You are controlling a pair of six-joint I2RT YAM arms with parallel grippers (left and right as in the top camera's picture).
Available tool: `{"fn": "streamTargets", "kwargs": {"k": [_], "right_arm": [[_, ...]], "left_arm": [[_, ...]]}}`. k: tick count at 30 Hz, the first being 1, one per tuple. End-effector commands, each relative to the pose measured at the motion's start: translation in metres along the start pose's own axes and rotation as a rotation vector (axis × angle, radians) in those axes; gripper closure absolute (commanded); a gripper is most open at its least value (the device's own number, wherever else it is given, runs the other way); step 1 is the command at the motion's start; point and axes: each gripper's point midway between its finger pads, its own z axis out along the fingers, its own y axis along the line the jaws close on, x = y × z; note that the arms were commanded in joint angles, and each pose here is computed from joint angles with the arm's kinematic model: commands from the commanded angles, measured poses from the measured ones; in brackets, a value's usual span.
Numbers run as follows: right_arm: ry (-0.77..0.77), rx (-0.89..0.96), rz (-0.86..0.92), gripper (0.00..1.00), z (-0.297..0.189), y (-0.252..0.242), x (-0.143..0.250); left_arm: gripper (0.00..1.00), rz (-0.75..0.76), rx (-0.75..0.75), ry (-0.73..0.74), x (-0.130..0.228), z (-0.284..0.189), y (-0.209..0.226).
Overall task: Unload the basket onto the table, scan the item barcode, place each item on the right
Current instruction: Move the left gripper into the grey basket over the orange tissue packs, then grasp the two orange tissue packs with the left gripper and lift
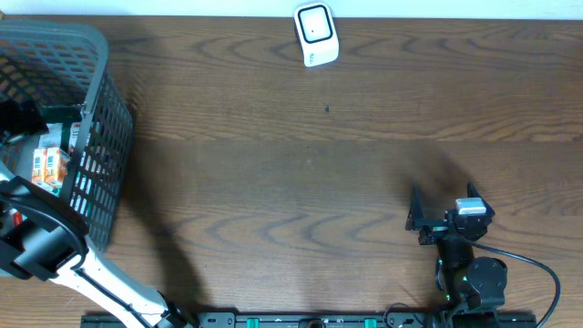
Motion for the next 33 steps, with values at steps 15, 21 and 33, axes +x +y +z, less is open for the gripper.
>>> {"fn": "streamTargets", "kwargs": {"k": [15,21,33], "right_arm": [[0.001,-0.008,-0.012,0.01,0.0,0.002,0.0],[0.001,-0.008,-0.012,0.01,0.0,0.002,0.0],[0.001,-0.008,-0.012,0.01,0.0,0.002,0.001]], "left_arm": [[0.02,0.058,0.067,0.136,0.033,0.037,-0.009],[0.02,0.061,0.063,0.123,0.031,0.044,-0.008],[0.02,0.079,0.034,0.128,0.035,0.063,-0.002]]}}
